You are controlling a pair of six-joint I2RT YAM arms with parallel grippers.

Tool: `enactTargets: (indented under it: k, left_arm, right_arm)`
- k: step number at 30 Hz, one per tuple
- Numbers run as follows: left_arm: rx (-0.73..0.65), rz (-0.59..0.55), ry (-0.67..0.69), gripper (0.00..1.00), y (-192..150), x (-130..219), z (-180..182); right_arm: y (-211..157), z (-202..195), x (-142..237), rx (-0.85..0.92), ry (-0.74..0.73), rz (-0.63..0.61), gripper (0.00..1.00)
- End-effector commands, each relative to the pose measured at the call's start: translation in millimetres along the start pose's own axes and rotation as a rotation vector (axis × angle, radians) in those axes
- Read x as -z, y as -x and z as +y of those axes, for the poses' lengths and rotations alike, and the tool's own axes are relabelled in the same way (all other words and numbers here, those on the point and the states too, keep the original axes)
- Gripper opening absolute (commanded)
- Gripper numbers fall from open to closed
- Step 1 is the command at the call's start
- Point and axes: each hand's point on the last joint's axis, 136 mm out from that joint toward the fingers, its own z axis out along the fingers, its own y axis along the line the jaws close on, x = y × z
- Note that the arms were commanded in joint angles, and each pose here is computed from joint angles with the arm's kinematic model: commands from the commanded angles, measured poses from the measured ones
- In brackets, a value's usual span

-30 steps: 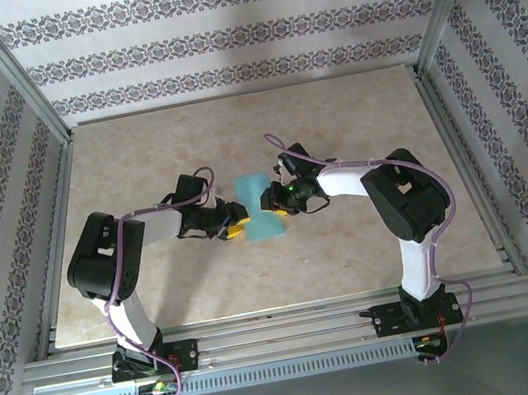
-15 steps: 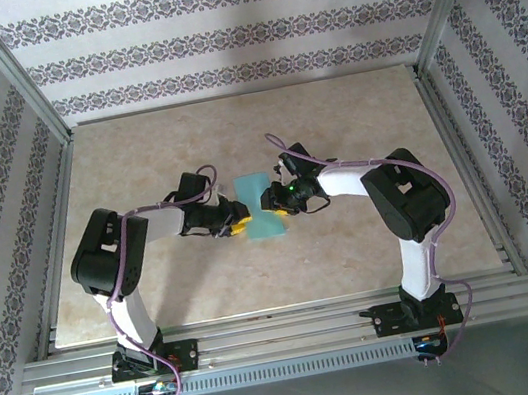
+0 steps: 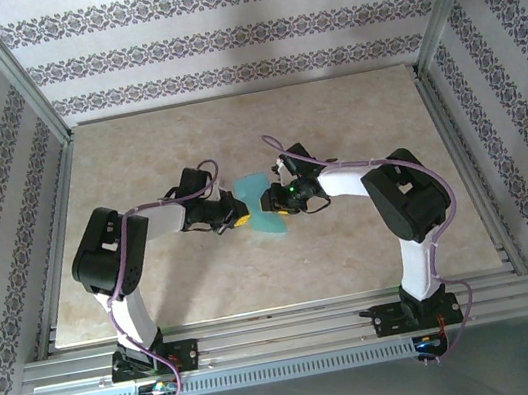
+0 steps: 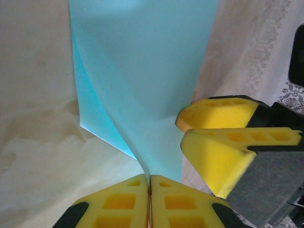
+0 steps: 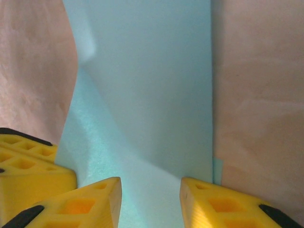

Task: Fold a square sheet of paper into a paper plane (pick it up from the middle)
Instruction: Third fold the triangle at the center of the table.

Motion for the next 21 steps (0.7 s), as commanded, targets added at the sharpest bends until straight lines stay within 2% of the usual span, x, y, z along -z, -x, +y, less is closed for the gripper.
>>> enactTargets:
  k: [1,7,10,14,18,21]
  left_arm:
    - [0.011,0.015,0.017,0.10,-4,-4,1]
    - [0.027,0.004,0.007,0.02,-4,-2,-3]
    - [0.046,-0.004,0.012,0.01,-4,1,-4]
    - [0.102,-0.034,0.019,0.00,-2,6,-6]
    - [0.181,-0.070,0.012,0.00,2,9,-8]
    - [0.229,-0.079,-0.009,0.00,2,10,-13]
  right_arm:
    - [5,-1,10,0.059,-0.014,-0.019,0.41]
    - [12,14,26,0.134,0.011,-0.067,0.42]
    - [21,32,53,0.256,0.009,-0.161,0.50]
    - [17,40,77,0.492,-0.108,-0.284,0.63]
    - [4,49,78,0.772,-0.228,-0.358,0.64]
    - [-9,60,70,0.922,-0.184,-0.366,0.64]
